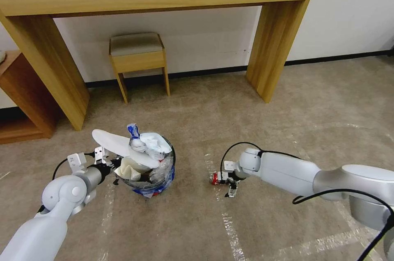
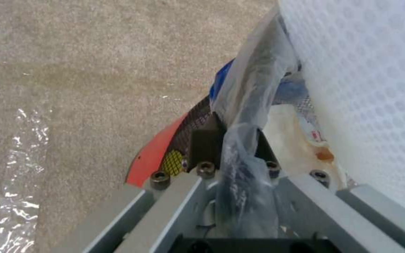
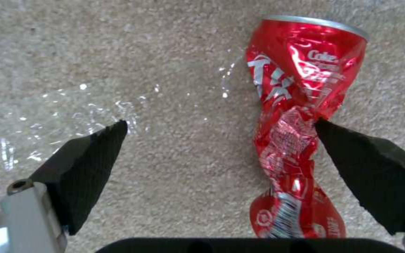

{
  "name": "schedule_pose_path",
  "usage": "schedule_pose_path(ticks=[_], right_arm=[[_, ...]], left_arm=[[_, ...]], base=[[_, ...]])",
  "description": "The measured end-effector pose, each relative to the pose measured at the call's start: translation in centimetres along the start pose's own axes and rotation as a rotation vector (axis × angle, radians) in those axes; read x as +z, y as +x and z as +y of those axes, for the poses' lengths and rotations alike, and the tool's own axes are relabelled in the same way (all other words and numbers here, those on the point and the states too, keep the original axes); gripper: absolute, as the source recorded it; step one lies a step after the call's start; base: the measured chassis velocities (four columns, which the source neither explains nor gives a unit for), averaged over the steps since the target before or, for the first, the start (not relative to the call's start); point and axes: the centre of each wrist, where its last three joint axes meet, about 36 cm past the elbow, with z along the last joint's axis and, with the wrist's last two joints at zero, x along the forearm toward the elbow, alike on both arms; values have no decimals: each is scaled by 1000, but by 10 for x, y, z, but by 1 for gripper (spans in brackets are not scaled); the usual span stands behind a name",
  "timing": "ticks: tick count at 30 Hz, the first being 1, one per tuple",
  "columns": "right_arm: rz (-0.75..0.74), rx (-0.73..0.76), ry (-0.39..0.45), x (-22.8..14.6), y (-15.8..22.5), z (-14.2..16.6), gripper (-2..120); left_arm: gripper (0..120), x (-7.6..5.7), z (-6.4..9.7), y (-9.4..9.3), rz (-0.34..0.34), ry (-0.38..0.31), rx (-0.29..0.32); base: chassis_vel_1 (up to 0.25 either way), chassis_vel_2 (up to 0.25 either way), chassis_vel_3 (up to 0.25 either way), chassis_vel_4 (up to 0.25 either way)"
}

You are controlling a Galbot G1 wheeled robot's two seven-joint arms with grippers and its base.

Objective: Pick up the trash bin and place the garbage on the floor into it.

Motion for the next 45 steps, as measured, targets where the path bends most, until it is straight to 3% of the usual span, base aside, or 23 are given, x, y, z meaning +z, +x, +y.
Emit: schedule_pose_path(ticks=[9,17,18,21,23,30,33,35,38,45], right_arm=[[12,13,18,-7,-4,0,96],[22,16,8,4,6,0,70],[27,19,0,11,9,0,62],[30,20,-5,16,12,0,57],[38,25,-16,27,17,1,44],[29,43,-44,39,22,5,20],[26,51,-53,42,24,6,17],[8,75,-84,50,35,7,7],[-8,97,-109,57,43,7,0],[-54,141,-168,72,65,12,0]], left_arm=[[1,0,4,4,-4,-1,2],[1,0,0,6,-10,-8,10],[1,1,-2,5,-10,-9,12],[1,1,-5,4,-10,-10,14],[1,3,-10,3,-10,-11,19],[1,5,-17,3,-3,-21,30],[1,4,-18,2,-3,-23,36],[1,0,-24,-2,-5,-28,55],[1,0,-26,-6,-2,-28,66],[1,3,-29,-17,13,-34,109]], base=[[0,0,0,0],[0,0,0,0],[0,0,0,0],[0,0,0,0],[0,0,0,0],[0,0,0,0],[0,0,0,0],[0,0,0,0],[0,0,0,0],[0,0,0,0]])
